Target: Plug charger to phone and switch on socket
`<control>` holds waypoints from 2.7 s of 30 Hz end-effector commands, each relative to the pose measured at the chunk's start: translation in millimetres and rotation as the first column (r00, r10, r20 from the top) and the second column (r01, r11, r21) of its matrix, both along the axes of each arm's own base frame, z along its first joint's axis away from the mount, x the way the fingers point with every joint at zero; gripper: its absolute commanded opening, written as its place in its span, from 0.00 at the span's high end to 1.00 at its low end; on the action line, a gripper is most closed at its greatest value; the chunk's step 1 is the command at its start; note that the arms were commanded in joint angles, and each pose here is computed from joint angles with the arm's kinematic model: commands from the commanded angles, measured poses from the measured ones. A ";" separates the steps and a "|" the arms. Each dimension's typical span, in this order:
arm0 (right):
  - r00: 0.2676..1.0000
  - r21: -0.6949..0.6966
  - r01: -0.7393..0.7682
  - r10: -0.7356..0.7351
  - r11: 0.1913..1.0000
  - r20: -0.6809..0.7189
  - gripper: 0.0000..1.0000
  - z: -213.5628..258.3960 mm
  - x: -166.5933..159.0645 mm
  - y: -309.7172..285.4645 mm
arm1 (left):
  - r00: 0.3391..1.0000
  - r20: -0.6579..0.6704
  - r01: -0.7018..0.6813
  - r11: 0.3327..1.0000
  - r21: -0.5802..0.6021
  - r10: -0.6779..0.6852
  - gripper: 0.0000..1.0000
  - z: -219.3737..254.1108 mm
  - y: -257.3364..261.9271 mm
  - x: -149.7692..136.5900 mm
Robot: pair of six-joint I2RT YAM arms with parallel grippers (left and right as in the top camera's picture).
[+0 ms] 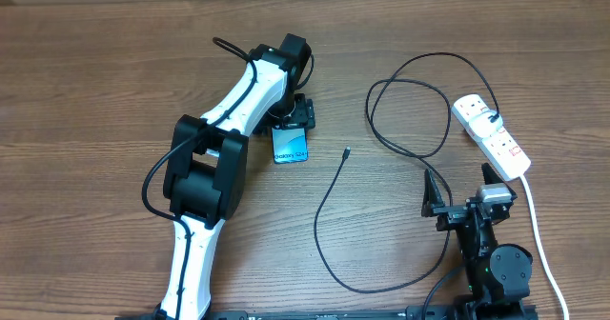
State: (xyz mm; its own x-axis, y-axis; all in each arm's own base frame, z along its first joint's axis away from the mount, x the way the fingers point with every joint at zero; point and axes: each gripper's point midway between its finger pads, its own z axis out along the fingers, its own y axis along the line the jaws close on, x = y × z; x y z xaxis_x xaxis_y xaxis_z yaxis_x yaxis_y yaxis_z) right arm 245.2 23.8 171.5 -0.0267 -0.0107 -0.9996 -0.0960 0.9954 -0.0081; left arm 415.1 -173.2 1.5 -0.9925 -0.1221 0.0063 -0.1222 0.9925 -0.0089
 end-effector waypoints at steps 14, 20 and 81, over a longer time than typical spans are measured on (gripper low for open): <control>1.000 0.002 0.003 -0.003 1.000 0.004 0.00 -1.7 0.2 -0.8 | 1.000 -0.027 -0.003 0.999 0.051 0.004 0.19 -10.3 12.0 -7.3; 1.000 0.002 0.003 -0.003 1.000 0.004 0.00 -1.7 0.2 -0.8 | 1.000 -0.027 -0.003 0.999 0.051 0.004 0.22 -10.3 12.0 -7.4; 1.000 0.002 0.003 -0.003 1.000 0.004 0.00 -1.7 0.2 -0.8 | 0.996 -0.081 -0.029 0.999 -0.037 0.026 0.00 -6.5 -3.5 -17.3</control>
State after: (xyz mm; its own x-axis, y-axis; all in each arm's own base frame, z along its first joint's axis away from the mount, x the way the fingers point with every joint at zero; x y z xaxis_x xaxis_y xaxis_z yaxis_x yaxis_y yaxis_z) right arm 245.2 23.8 171.4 -0.0270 -0.0111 -0.9996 -0.0960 0.9953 -0.0085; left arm 408.6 -169.2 2.3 -0.9863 -0.1601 0.0398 -0.1604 0.9871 -0.0033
